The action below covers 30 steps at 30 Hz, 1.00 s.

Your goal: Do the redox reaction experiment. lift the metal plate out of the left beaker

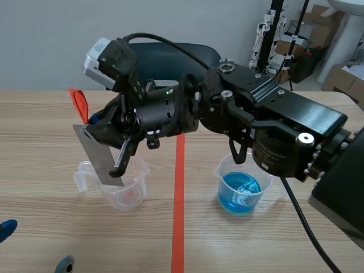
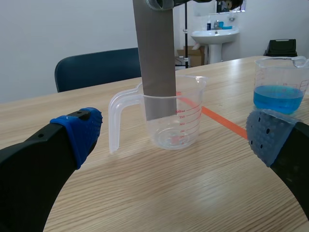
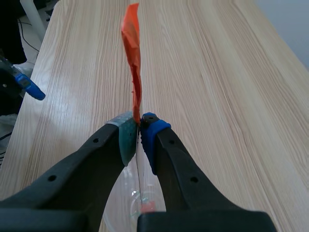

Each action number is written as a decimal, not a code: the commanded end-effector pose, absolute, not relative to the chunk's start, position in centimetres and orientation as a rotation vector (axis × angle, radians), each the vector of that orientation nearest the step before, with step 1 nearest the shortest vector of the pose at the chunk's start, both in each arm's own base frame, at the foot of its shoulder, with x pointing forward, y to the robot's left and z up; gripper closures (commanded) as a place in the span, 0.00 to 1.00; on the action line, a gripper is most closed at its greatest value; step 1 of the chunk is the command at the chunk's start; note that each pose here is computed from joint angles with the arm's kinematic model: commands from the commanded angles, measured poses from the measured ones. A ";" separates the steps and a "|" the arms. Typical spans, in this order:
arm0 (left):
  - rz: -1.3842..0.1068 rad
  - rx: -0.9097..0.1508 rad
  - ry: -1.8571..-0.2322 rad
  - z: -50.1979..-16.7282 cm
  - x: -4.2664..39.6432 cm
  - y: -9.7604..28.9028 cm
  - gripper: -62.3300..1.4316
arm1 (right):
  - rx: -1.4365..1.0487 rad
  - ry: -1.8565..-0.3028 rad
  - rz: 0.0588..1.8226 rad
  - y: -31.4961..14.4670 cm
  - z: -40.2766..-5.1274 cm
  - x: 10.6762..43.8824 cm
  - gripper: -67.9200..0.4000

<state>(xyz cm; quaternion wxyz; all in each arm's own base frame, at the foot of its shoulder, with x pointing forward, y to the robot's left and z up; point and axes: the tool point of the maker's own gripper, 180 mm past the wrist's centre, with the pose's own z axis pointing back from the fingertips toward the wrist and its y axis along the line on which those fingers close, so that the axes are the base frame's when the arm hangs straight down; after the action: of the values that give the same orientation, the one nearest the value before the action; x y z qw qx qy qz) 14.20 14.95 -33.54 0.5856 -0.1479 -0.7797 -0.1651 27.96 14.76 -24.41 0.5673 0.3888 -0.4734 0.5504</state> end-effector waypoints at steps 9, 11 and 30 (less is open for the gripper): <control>-0.372 -0.353 -1.866 -32.6 13.8 15.0 0.00 | 0.937 -1.147 1.288 14.9 -21.3 28.1 0.99; -0.372 -0.353 -1.866 -32.6 13.8 15.0 0.00 | 0.929 -1.152 1.287 14.7 -21.0 28.3 0.99; -0.373 -0.353 -1.866 -32.6 13.8 15.0 0.00 | 0.909 -1.243 1.258 13.8 -14.8 28.6 0.99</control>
<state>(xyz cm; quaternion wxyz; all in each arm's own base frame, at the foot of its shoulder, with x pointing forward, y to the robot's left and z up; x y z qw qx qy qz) 14.20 14.95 -33.54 0.5856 -0.1479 -0.7797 -0.1651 28.56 13.73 -16.47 0.5621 0.3774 -0.5089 0.5316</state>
